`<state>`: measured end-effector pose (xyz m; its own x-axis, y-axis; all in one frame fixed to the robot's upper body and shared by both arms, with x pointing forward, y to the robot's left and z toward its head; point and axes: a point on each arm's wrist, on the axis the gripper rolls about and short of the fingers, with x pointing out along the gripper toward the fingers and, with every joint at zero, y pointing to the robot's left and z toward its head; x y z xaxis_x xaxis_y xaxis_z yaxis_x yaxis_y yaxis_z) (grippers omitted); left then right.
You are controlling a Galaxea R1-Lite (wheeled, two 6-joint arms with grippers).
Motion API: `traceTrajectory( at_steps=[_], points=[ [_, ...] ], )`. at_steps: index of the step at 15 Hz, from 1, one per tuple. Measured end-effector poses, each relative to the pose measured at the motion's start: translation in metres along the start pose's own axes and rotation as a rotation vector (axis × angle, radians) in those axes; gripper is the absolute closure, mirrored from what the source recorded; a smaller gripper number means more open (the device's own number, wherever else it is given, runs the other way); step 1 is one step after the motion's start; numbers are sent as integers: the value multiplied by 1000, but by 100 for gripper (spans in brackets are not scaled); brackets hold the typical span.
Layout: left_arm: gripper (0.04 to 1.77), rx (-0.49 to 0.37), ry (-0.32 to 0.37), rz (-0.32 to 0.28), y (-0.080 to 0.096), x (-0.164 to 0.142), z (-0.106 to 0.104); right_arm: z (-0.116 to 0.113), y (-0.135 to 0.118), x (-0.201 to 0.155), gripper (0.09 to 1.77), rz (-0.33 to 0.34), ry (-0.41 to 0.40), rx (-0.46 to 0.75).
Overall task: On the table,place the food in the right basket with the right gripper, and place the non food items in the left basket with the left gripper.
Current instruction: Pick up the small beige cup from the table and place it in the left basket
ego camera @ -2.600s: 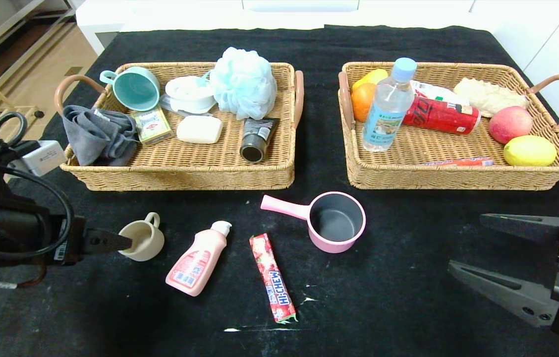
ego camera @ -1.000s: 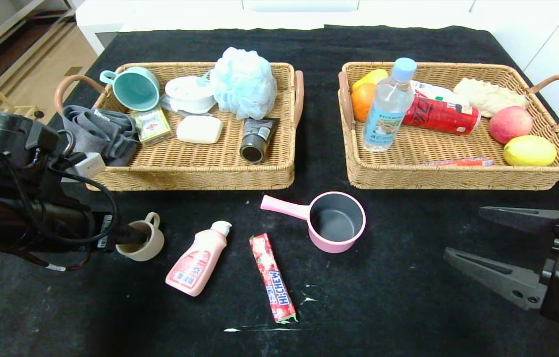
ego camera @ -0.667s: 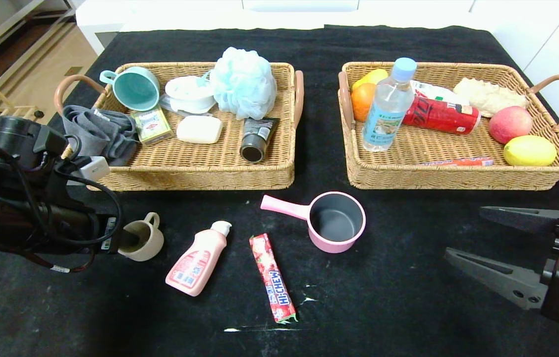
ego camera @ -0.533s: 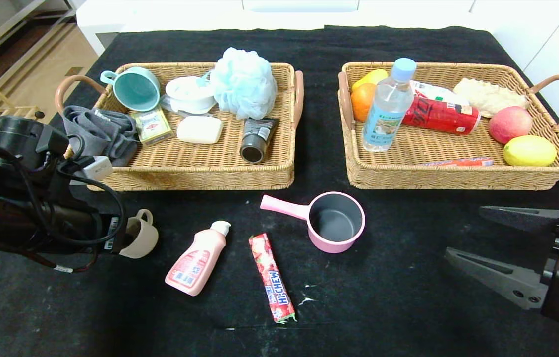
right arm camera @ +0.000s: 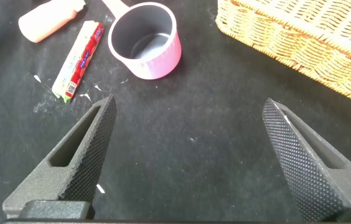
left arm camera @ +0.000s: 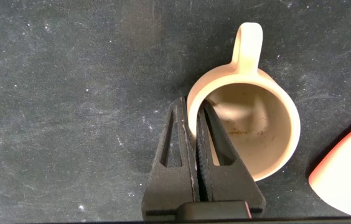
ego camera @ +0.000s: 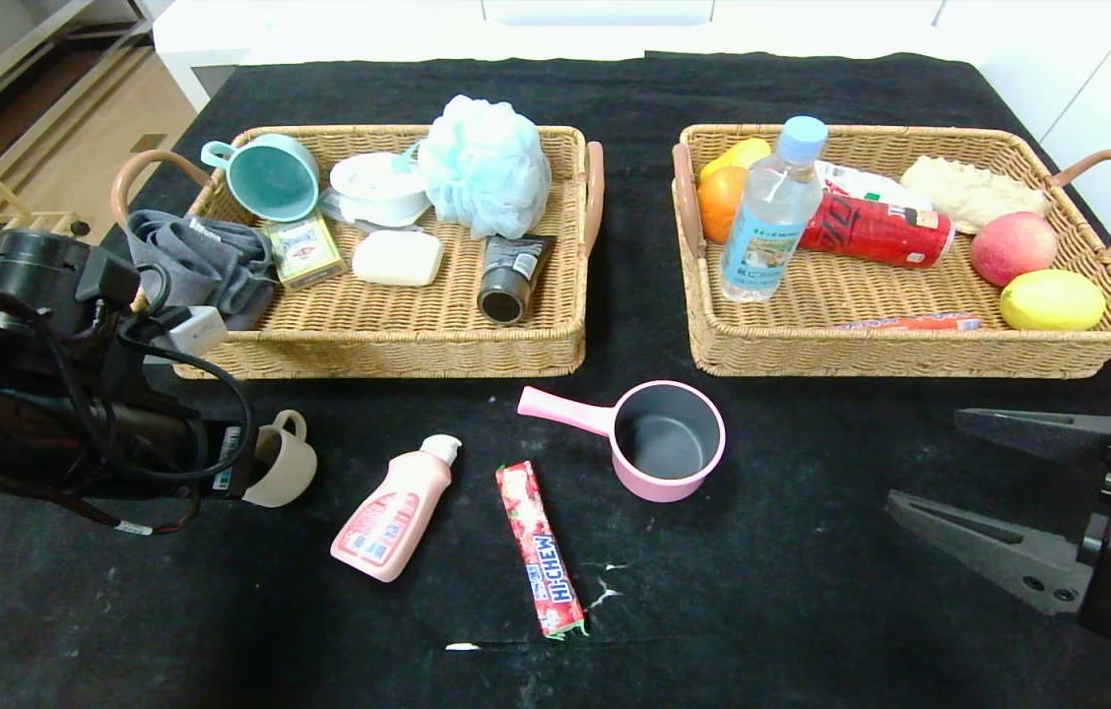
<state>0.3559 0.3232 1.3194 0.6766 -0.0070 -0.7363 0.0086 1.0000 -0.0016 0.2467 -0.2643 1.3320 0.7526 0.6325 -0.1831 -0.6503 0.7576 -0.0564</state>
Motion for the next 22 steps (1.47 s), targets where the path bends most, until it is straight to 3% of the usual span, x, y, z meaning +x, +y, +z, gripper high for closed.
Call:
traceTrajectory(
  at_steps=[9,16,22],
  points=[
    [167,7,-24,-11,-2,-15,-4,-1,0,0,15,3,6,3],
    [167,63,-162,-80,-18,-67,-14,-1,1,0,15,4,4,2],
    [167,107,-319,-148,-30,-111,-15,-1,1,-1,15,3,0,0]
  ],
)
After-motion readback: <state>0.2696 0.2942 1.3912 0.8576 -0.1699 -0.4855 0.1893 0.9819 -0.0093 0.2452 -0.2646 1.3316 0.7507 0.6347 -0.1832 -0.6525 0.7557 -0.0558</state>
